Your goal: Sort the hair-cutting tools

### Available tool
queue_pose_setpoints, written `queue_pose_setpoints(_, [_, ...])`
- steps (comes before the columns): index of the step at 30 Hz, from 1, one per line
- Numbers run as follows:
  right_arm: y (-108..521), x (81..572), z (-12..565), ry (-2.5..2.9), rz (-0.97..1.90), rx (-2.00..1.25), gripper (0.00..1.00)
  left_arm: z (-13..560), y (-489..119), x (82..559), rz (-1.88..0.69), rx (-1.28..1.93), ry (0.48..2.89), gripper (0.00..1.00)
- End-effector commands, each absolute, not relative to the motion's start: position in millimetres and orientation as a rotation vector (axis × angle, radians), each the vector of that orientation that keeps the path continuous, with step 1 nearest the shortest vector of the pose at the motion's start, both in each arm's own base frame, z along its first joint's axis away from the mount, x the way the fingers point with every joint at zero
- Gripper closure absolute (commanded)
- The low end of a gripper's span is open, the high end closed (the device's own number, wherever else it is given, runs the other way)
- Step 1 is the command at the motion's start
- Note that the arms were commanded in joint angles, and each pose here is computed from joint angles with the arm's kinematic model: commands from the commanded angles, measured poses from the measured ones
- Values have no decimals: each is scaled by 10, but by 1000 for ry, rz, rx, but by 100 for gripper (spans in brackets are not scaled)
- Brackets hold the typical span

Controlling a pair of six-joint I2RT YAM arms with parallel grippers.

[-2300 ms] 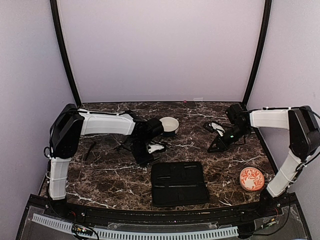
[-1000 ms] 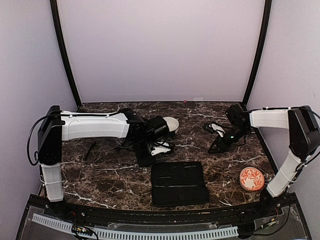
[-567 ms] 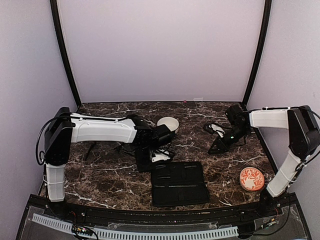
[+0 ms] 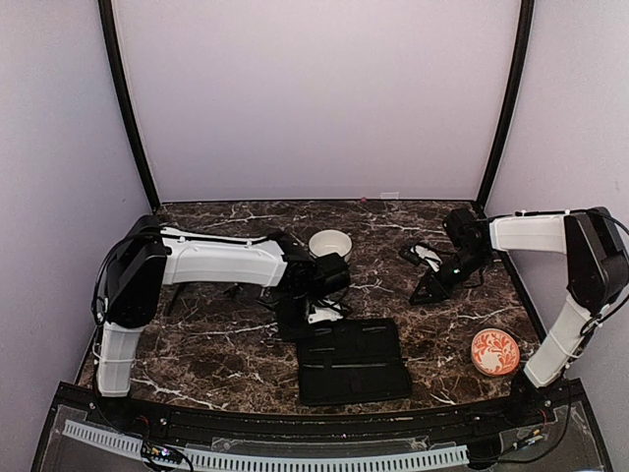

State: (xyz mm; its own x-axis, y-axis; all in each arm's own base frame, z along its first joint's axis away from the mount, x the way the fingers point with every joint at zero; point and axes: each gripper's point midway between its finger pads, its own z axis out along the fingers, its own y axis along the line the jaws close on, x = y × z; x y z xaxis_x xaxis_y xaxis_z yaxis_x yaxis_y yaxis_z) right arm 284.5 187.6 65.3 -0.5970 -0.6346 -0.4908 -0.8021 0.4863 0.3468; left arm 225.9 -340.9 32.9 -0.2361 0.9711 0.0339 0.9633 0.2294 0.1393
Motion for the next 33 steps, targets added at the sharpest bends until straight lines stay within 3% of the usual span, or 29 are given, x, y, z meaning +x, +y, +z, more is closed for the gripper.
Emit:
queue_pose_setpoints(1, [1892,2886,701,2415,814,-1223,76,384,-3464,2262,223,1936,2385,100])
queue_pose_setpoints(33, [1891,2869,701,2418,819,-1229,76,296,-4021,2207,128,2045,2237,100])
